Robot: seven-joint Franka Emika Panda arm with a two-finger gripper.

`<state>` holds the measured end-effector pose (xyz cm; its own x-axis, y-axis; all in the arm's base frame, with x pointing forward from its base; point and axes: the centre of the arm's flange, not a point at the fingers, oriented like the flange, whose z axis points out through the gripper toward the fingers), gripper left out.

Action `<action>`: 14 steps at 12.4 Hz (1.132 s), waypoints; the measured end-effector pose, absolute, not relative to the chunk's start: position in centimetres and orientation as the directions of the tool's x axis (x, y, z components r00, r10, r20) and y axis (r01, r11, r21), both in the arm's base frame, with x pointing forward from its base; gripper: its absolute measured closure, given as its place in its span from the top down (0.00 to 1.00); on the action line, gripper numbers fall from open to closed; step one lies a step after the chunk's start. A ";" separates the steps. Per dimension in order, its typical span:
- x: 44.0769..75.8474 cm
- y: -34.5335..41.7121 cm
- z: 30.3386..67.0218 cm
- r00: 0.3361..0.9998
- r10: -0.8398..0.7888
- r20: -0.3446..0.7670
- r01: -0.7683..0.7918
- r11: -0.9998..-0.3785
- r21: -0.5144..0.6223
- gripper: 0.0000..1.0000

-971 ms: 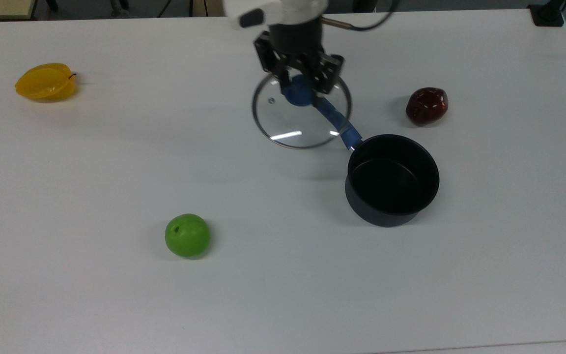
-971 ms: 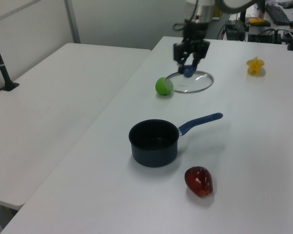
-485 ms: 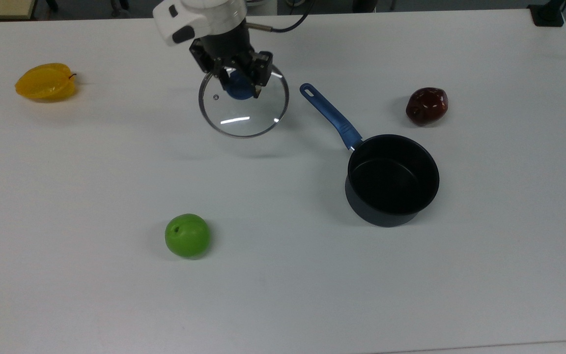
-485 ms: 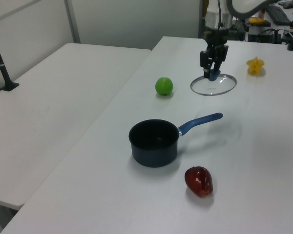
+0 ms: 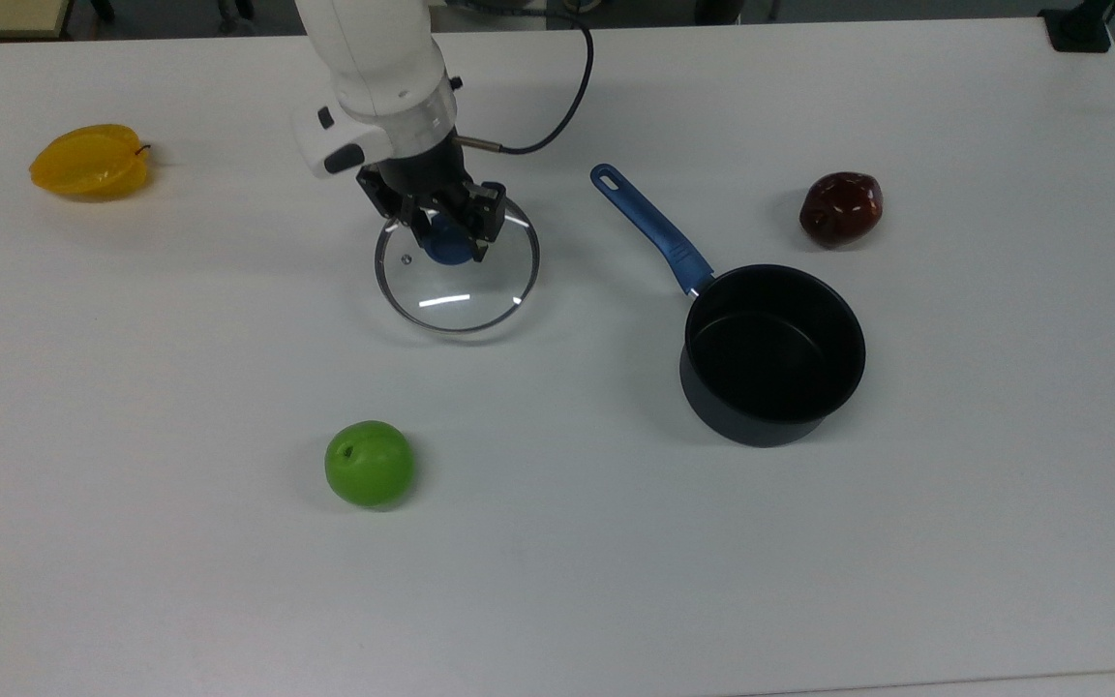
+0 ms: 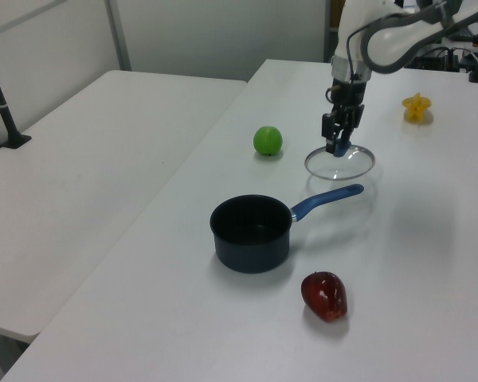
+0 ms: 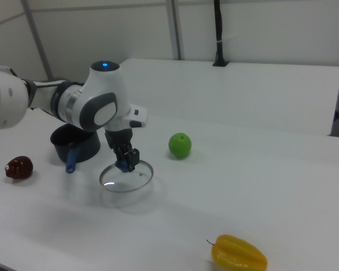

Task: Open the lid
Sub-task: 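Lift the glass lid off the saucepan and carry it beside the pan, then lower the glass lid onto the table and release the knob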

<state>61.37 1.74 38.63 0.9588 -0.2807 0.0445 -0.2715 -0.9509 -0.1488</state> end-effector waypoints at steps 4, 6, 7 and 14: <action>62.6 3.1 35.1 0.958 -0.275 0.074 -0.261 -0.952 -0.158 0.60; 63.0 3.2 34.1 0.957 -0.277 0.082 -0.262 -0.952 -0.160 0.60; 63.0 3.2 34.1 0.957 -0.277 0.083 -0.262 -0.952 -0.160 0.60; 64.0 2.2 38.4 0.958 -0.277 0.080 -0.263 -0.953 -0.151 1.00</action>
<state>64.00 2.22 38.37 0.9575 -0.2770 0.0801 -0.2630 -0.9529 -0.1512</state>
